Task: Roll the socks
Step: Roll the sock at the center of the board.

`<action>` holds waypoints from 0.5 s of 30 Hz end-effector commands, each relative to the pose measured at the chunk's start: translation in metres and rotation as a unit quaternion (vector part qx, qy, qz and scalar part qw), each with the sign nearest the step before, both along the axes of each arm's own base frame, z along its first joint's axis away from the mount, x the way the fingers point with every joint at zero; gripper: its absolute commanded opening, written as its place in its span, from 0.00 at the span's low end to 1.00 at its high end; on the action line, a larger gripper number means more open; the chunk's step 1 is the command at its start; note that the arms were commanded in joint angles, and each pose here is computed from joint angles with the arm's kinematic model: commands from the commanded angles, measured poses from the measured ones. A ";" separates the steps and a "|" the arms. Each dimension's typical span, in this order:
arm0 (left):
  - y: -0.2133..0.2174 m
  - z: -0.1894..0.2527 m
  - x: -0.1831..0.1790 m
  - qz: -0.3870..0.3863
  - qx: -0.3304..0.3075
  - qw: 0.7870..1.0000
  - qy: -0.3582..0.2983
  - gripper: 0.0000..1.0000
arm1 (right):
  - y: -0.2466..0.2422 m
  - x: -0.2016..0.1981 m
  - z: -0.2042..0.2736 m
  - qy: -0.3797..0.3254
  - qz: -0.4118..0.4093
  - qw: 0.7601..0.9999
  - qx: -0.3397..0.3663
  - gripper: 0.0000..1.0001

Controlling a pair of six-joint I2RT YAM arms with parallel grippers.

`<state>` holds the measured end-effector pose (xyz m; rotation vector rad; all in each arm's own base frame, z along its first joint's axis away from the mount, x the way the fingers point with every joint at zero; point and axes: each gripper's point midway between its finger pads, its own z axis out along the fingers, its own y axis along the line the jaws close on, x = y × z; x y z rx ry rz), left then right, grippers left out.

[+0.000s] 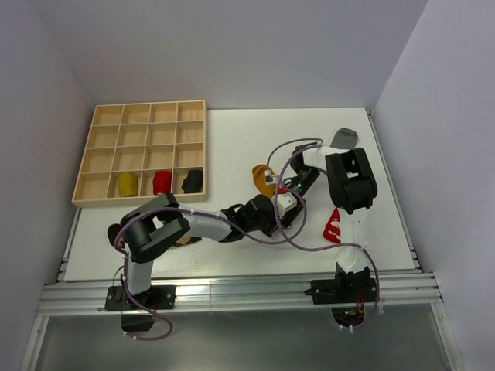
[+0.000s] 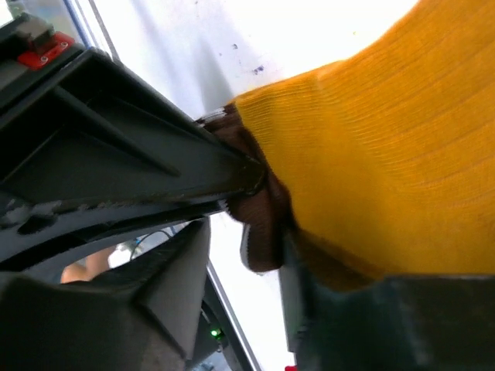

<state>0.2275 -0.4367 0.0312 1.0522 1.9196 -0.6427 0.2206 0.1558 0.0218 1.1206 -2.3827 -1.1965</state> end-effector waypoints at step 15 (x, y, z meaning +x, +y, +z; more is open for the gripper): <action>0.032 -0.015 -0.032 0.057 0.013 0.961 0.272 0.00 | -0.044 0.104 0.049 -0.279 -0.202 0.939 0.008 0.59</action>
